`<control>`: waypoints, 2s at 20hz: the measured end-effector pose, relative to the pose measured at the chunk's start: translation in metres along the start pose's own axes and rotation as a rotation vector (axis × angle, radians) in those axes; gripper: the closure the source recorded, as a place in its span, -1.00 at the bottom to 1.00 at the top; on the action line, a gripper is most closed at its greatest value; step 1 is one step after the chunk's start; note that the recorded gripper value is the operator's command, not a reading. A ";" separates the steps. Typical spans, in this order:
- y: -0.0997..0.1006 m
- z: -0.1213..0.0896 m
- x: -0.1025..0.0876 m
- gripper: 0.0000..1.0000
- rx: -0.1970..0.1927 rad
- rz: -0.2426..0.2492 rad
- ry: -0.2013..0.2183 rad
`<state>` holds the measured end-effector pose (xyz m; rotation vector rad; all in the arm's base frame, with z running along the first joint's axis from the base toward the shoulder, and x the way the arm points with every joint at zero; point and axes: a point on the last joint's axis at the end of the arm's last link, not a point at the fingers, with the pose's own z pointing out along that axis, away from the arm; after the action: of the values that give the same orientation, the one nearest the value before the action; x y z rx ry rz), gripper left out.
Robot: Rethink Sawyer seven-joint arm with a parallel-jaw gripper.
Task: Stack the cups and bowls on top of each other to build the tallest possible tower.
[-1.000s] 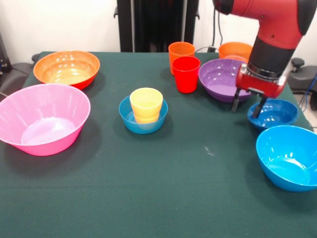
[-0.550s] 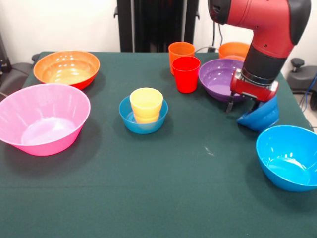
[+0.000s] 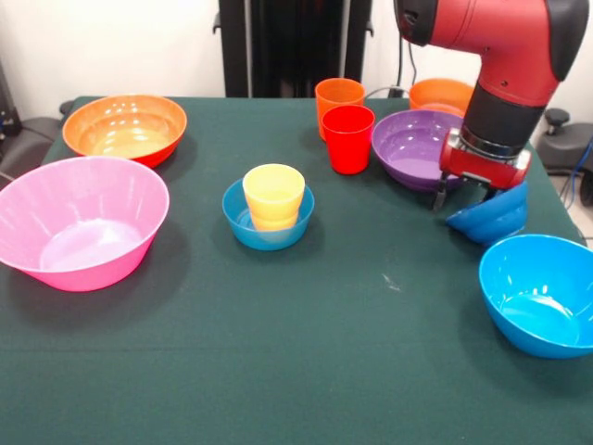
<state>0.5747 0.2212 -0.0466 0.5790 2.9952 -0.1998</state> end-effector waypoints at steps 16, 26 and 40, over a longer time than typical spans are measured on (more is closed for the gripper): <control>0.030 -0.052 -0.028 -1.00 -0.129 0.039 -0.024; 0.030 -0.054 -0.025 -1.00 -0.118 0.028 -0.032; 0.022 -0.059 -0.025 -1.00 -0.081 0.013 -0.064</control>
<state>0.6028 0.2407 0.0122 0.5721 2.9210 -0.0937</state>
